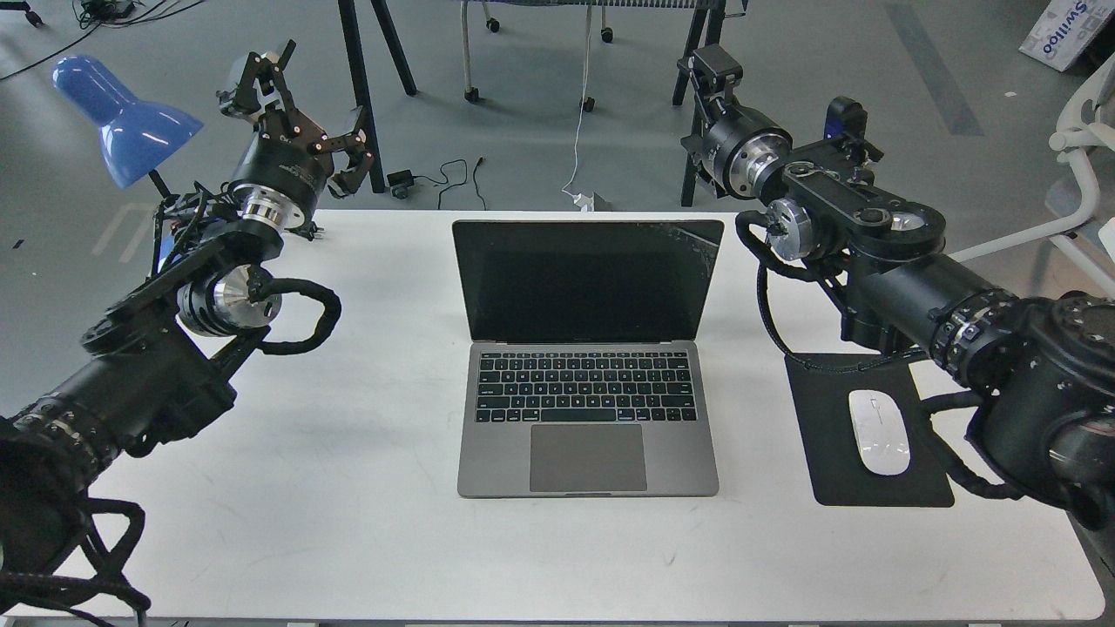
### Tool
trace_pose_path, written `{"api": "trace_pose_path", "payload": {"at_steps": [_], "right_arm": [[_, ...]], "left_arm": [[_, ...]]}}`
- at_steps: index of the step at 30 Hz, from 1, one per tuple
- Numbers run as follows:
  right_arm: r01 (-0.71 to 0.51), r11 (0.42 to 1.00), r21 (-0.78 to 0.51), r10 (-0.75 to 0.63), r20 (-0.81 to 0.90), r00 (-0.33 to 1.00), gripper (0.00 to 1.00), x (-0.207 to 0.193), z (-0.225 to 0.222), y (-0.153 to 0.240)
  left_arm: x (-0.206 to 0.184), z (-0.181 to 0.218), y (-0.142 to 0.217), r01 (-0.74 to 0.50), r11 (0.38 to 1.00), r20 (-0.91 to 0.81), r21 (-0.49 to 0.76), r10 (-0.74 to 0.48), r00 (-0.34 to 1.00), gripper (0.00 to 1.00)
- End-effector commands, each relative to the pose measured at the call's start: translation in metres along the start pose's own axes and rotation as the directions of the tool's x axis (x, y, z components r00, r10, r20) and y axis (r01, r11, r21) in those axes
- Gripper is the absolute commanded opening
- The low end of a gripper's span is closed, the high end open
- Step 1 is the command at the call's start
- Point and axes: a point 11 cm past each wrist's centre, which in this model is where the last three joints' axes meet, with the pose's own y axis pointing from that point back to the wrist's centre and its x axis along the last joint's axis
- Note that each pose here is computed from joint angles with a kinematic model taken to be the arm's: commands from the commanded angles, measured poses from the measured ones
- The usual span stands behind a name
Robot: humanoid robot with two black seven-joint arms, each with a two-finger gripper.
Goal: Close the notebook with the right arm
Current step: 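Raise the right gripper and swing it toward the laptop screen's top edge, then push the laptop screen's back down toward the keyboard with the right gripper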
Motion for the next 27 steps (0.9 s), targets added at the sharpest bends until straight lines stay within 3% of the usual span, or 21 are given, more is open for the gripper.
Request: {"api": "trace_pose_path", "payload": {"at_steps": [1,27], "right_arm": [[0.023,1.0,-0.01,-0.024,-0.024,0.999,1.0,-0.006,0.003,0.0],[0.31,0.946,-0.094,-0.316,-0.058,0.947,1.0,-0.04,0.023,0.008]], "left_arm": [[0.0,0.0,0.0,0.0,1.0,0.0,0.0,0.0,1.0,1.0],[0.001,0.001,0.0,-0.002,1.0,0.003,-0.001,0.002,1.0,1.0]]}}
